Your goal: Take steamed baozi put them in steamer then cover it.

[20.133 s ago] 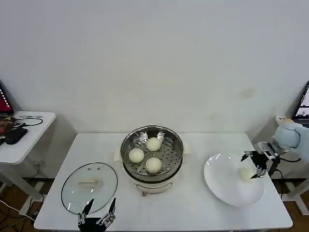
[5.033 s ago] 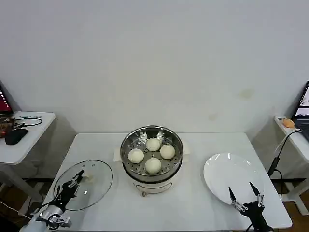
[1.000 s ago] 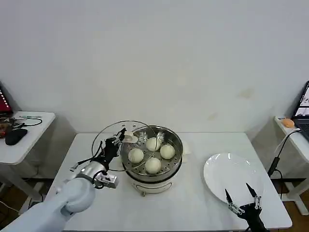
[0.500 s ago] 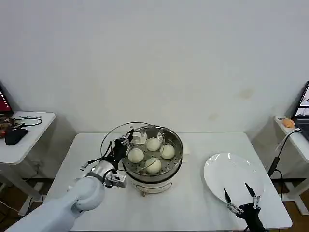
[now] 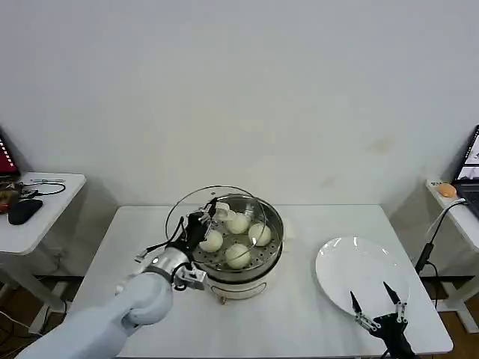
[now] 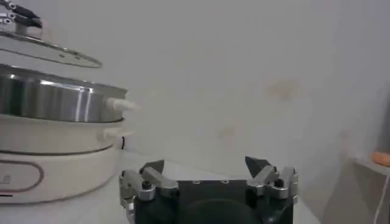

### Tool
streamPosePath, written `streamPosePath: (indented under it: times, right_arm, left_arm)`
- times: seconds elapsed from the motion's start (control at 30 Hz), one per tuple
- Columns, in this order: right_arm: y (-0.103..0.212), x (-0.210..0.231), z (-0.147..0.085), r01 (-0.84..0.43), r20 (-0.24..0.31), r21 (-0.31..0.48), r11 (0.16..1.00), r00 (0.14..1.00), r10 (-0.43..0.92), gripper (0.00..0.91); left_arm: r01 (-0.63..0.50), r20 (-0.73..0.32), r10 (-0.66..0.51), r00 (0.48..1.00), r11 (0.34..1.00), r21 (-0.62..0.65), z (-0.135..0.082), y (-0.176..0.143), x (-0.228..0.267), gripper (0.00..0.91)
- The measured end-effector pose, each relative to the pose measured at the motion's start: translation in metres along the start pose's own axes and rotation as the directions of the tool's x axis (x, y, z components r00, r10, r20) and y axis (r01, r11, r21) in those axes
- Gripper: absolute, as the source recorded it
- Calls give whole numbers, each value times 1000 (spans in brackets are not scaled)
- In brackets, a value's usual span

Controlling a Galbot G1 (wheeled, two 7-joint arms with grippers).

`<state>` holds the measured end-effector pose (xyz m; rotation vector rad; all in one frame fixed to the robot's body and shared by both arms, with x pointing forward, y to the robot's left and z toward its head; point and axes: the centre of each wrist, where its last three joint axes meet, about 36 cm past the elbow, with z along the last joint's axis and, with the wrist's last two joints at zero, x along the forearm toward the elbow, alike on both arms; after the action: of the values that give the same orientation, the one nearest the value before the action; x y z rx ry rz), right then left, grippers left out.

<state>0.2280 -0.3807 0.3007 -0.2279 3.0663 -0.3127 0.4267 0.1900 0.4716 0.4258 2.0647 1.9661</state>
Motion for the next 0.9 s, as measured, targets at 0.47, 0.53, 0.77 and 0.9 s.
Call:
streamPosePath:
  times: [0.47,0.53,0.77,0.9]
  right_arm:
    - [0,2,1,1,-6,7,1000,1000,0,907]
    - [0,2,1,0,-6,7,1000,1000,0,907]
    - [1,1,2,-3,-5,6,1000,1000,3,907]
    - [2,0,2,-3,-6,7,1000,1000,3,907]
  left_arm:
    - [5,-13,-5,1000,1000,-2,-18,0,-7,0]
    - [4,-16,-4,1000,1000,2,-21,-1,-8,0]
    - [-11,-29,11,1000,1000,18,-32,-1,-14,0]
    - [-22,-36,23,999,999,24,-38,-2,-16,0]
